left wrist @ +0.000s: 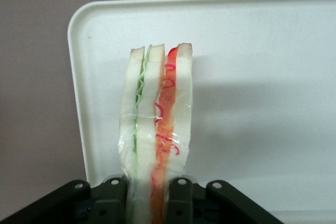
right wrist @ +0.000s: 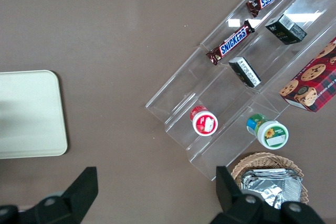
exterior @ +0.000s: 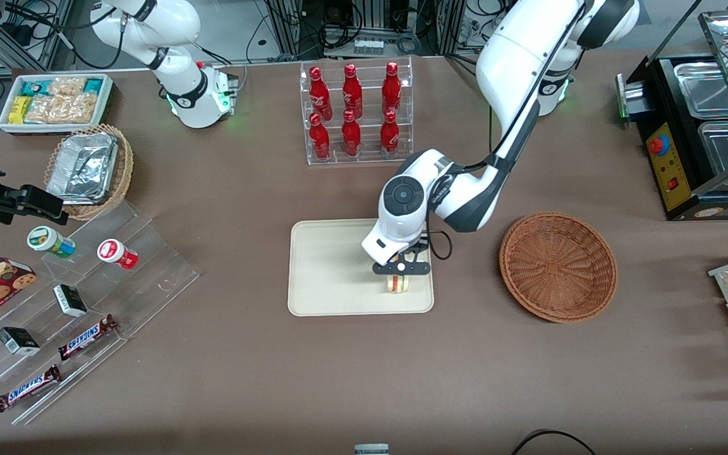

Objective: Place sandwich from basket to tray
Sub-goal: 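Carry the sandwich over the cream tray and lower it onto the tray, then open the left gripper to release the sandwich on the tray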

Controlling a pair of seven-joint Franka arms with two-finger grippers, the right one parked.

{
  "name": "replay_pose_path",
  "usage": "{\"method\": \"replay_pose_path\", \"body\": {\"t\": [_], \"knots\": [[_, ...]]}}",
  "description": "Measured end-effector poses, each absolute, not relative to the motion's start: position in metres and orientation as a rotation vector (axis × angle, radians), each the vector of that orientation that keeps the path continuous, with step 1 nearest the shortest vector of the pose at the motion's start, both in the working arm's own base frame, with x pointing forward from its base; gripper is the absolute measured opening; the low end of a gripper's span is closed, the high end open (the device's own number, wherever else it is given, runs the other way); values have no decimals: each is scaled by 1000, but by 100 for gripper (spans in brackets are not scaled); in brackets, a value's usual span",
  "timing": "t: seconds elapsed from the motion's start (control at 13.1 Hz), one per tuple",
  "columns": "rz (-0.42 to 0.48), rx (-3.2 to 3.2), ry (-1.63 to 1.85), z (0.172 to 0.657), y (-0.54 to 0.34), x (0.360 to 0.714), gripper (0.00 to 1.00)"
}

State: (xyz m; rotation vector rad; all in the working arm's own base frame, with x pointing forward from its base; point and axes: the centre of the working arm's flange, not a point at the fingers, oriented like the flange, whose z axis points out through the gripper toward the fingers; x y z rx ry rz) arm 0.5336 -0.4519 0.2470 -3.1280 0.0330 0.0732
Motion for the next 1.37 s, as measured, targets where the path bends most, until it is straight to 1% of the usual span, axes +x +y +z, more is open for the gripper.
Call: {"method": "replay_pose_path", "body": {"t": [0.31, 0.69, 0.84, 0.92, 0.99, 1.07, 1.22, 1.3, 1.37], "knots": [[107, -3120, 41, 226, -455, 531, 19], [73, -3147, 47, 217, -461, 532, 19], [68, -3150, 53, 218, -464, 530, 34], [67, -3151, 55, 218, -465, 530, 46], [68, -3150, 57, 218, -466, 529, 55], [69, -3149, 58, 217, -467, 528, 66], [70, -3148, 59, 216, -467, 528, 83], [68, -3149, 59, 217, -467, 528, 95], [63, -3151, 58, 219, -467, 530, 100]]}}
